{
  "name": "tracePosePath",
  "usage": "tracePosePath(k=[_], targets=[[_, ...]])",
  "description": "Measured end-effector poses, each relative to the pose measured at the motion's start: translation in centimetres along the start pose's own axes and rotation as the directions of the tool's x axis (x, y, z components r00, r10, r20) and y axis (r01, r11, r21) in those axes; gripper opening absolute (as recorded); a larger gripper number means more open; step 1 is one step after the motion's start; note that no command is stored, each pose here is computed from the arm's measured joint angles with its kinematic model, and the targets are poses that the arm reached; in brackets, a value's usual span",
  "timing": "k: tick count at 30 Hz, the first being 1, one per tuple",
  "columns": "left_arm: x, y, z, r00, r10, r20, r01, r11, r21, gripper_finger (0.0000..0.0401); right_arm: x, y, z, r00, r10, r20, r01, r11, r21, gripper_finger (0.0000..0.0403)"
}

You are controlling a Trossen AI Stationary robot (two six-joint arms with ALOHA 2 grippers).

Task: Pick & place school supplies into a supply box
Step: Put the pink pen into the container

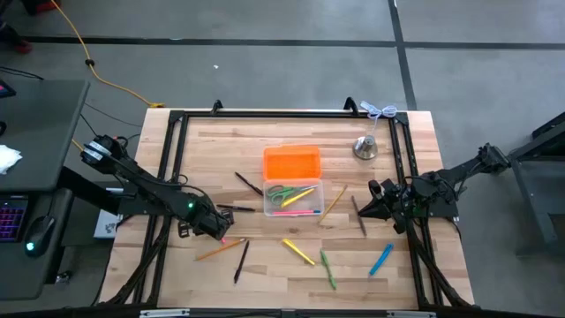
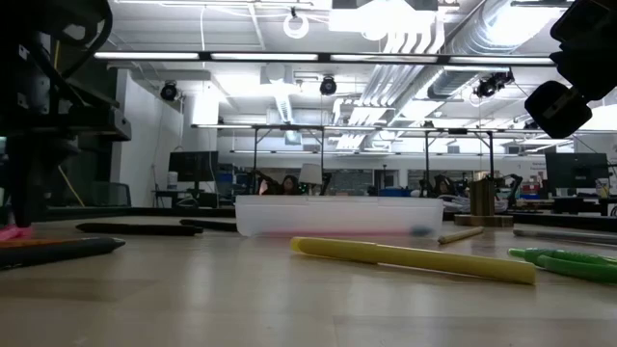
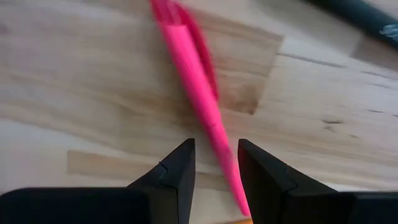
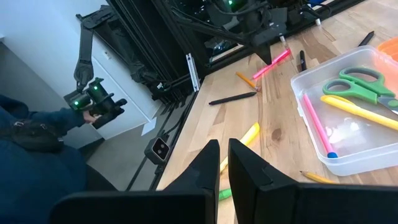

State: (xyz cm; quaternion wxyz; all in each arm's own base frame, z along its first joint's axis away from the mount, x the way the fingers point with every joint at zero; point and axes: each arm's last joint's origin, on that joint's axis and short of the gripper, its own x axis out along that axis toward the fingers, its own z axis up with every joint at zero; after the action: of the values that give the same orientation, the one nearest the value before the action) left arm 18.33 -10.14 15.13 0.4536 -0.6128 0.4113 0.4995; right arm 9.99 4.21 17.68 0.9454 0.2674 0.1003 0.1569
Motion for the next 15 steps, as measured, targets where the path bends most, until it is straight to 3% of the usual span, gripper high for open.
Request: tracePosePath(k=[15], targets=[[1.9, -0.2, -0.4, 0.997, 0.073, 0.033, -0.072, 0.997, -0.027, 0.0152, 0.0, 0.0, 0.1, 1.000, 0.003, 0.009, -0.003, 1.000, 0.001, 0.0012]])
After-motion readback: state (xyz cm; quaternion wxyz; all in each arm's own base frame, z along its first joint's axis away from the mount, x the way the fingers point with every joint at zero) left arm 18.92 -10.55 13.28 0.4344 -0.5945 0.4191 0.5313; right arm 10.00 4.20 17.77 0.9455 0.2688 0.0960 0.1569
